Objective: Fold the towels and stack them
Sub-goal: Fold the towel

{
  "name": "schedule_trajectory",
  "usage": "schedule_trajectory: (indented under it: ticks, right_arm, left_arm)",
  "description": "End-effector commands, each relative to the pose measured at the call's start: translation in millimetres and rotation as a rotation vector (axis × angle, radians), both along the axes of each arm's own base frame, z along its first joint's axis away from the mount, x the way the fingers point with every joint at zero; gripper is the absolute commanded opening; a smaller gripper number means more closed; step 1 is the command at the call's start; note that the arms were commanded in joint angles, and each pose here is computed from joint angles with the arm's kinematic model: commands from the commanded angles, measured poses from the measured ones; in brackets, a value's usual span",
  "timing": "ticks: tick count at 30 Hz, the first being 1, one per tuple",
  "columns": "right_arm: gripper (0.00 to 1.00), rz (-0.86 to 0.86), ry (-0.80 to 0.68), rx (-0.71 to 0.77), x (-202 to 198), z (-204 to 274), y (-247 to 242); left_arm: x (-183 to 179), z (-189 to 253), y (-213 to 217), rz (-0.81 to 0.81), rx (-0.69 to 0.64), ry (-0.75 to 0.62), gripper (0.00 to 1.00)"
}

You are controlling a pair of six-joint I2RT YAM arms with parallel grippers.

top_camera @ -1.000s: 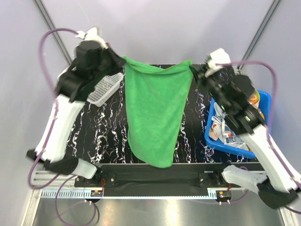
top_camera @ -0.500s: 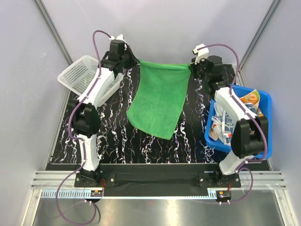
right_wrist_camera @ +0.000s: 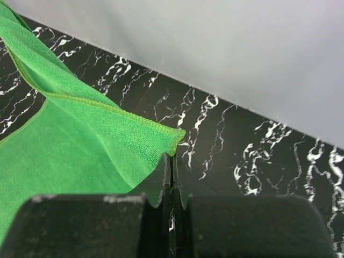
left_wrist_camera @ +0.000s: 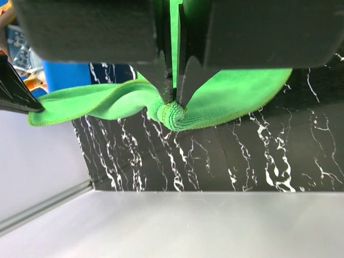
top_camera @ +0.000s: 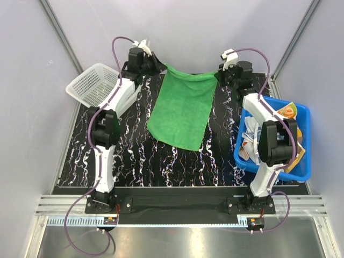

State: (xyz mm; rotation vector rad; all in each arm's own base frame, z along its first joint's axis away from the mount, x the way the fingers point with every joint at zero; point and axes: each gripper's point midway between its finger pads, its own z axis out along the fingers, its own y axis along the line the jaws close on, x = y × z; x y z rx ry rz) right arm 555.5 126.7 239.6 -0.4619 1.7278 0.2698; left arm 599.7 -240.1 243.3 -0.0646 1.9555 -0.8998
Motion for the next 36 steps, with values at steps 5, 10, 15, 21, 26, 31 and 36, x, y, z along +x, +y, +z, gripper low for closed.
schedule_trajectory:
  ticks: [5, 10, 15, 21, 26, 31, 36]
  right_arm:
    - [0.00, 0.010, 0.007, 0.072, 16, -6, 10]
    - [0.00, 0.024, 0.124, 0.064, 0, -29, 10]
    - [0.00, 0.056, 0.231, 0.096, -38, -44, 15]
    - [0.01, 0.099, 0.399, 0.155, -92, -85, 29]
    - [0.10, 0.102, 0.471, 0.225, -120, -105, 41]
    - [0.20, 0.111, 0.557, 0.220, -151, -125, 52]
    - [0.36, 0.086, 0.630, 0.225, -172, -128, 52]
  left_arm:
    - [13, -24, 6, -0.031, 0.009, -0.026, 0.00]
    - [-6, -45, 20, -0.013, 0.089, 0.111, 0.00]
    - [-40, -64, 34, -0.020, 0.154, 0.234, 0.00]
    - [-90, -116, 53, -0.032, 0.264, 0.434, 0.00]
    - [-127, -151, 59, -0.054, 0.296, 0.544, 0.00]
    - [-156, -167, 66, -0.062, 0.335, 0.595, 0.13]
    - [-174, -172, 73, -0.034, 0.394, 0.625, 0.37]
